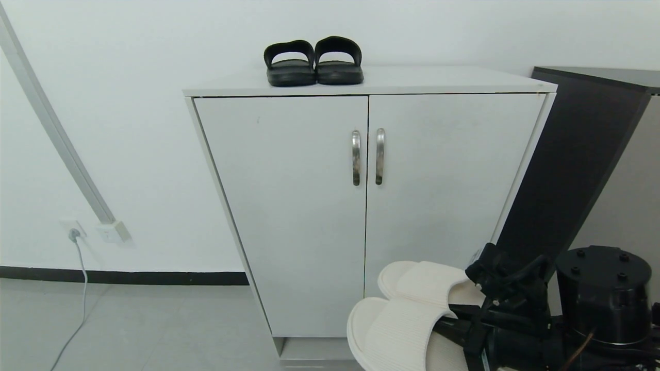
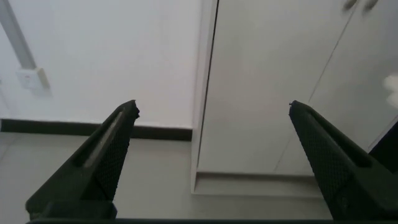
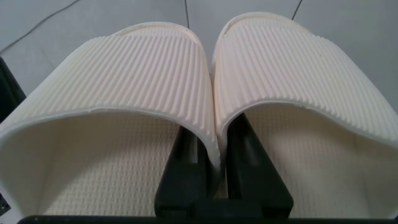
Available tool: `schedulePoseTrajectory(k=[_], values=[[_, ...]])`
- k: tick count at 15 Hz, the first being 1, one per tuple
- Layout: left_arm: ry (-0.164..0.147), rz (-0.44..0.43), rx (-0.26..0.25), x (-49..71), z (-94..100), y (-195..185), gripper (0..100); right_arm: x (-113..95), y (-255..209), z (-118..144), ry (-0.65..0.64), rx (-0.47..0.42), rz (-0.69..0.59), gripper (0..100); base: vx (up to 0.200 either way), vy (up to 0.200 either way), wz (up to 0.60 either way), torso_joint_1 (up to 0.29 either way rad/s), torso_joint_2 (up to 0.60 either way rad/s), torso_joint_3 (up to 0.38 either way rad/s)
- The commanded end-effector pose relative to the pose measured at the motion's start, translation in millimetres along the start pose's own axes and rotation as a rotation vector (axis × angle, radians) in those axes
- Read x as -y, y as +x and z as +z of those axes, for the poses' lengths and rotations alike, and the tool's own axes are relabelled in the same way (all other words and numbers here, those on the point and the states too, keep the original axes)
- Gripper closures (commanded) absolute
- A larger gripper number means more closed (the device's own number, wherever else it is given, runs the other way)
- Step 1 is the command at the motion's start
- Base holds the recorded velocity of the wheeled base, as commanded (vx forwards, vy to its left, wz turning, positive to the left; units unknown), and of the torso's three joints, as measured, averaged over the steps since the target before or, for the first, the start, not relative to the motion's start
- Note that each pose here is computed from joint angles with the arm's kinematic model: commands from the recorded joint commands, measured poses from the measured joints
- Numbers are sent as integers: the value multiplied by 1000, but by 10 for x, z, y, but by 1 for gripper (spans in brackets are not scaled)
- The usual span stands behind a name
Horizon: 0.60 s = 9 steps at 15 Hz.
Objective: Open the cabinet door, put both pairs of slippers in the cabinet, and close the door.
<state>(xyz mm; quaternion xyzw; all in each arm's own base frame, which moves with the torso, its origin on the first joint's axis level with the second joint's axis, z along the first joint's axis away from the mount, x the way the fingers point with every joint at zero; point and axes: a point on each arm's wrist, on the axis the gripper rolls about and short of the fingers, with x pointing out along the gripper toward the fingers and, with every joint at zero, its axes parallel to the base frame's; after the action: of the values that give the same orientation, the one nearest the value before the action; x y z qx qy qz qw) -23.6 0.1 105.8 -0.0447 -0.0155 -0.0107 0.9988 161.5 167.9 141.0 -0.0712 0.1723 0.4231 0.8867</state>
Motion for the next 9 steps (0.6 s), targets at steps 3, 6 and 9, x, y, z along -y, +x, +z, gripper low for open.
schedulePoseTrajectory(k=[3,6,9], values=[[15,-239,-268,99,506,597,0,-3,4,-12,-2,-6,2,100,0,0,0,-2,116,72],[13,-416,-263,202,652,1164,0,-3,4,-12,-2,-6,2,100,0,0,0,1,17,11],[27,-635,-215,571,824,1640,0,-4,1,-9,-2,-4,2,100,0,0,0,0,0,0]])
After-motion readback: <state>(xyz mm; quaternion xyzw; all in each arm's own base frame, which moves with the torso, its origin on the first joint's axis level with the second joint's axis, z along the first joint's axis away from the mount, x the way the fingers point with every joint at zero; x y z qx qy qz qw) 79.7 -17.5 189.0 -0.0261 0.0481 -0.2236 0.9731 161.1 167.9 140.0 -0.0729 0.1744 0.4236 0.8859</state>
